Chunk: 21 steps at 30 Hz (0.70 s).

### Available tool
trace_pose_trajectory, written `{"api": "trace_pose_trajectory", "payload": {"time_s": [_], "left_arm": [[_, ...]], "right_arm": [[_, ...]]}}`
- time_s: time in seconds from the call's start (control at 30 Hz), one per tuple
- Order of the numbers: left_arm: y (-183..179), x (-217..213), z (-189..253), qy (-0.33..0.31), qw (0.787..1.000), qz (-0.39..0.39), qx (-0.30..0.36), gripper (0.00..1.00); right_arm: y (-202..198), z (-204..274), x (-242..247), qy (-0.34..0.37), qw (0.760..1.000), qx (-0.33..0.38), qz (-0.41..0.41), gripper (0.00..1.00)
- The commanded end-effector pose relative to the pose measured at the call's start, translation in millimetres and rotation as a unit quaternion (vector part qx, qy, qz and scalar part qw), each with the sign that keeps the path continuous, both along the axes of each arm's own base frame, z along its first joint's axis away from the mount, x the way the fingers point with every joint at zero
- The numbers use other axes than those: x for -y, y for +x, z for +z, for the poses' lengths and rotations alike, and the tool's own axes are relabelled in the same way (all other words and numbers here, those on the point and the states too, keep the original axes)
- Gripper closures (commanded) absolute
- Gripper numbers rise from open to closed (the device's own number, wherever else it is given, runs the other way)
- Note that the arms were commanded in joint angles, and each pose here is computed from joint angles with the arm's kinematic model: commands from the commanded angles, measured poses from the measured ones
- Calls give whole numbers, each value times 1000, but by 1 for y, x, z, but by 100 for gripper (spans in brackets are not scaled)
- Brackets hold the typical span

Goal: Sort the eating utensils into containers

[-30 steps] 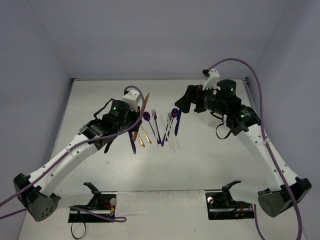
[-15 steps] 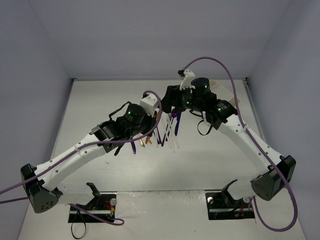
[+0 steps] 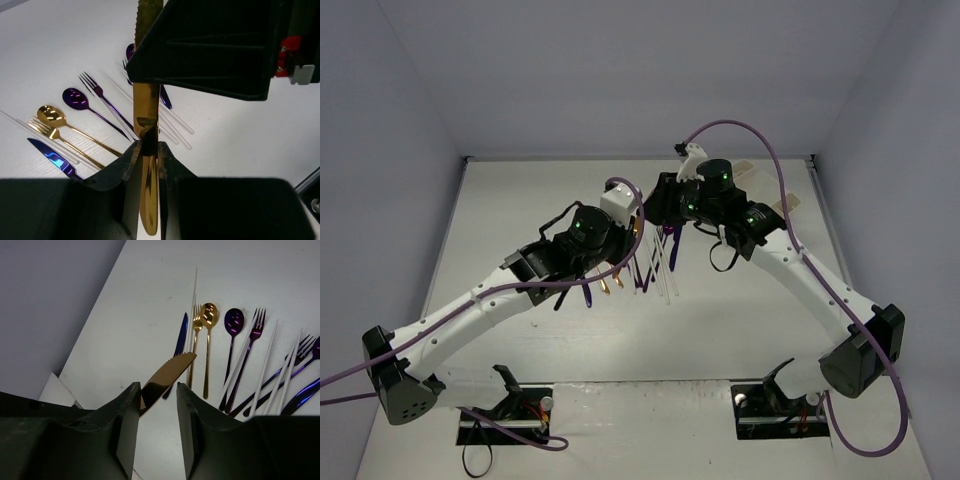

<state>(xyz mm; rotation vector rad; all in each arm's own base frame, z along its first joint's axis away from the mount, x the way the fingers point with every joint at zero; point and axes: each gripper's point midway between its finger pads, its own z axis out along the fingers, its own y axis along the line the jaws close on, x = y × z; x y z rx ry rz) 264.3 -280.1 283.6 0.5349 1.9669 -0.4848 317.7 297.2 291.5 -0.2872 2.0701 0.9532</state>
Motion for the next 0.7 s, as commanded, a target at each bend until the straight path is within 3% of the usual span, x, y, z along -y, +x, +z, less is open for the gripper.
{"api": "trace_pose_trajectory", "payload": {"time_s": [0.0,0.13,0.27,0.47,0.57,0.67], "left_arm": [[11,12,44,-50,997,-1,58,100],[12,14,39,-48,997,-4,56,100],[14,11,31,-43,998,10,51,100],[20,-9,12,-30,997,61,33,25],[22,-27,0,-30,995,97,12,13],[27,-55,-16,-28,989,146,-17,9]], "right_arm": [[9,16,-8,26,999,30,-6,79],[12,15,-8,23,999,33,-6,100],[15,18,-5,15,999,46,-12,100],[40,29,23,-18,993,94,-65,100],[68,42,60,-28,987,118,-108,100],[95,58,101,-44,977,145,-153,100]]}}
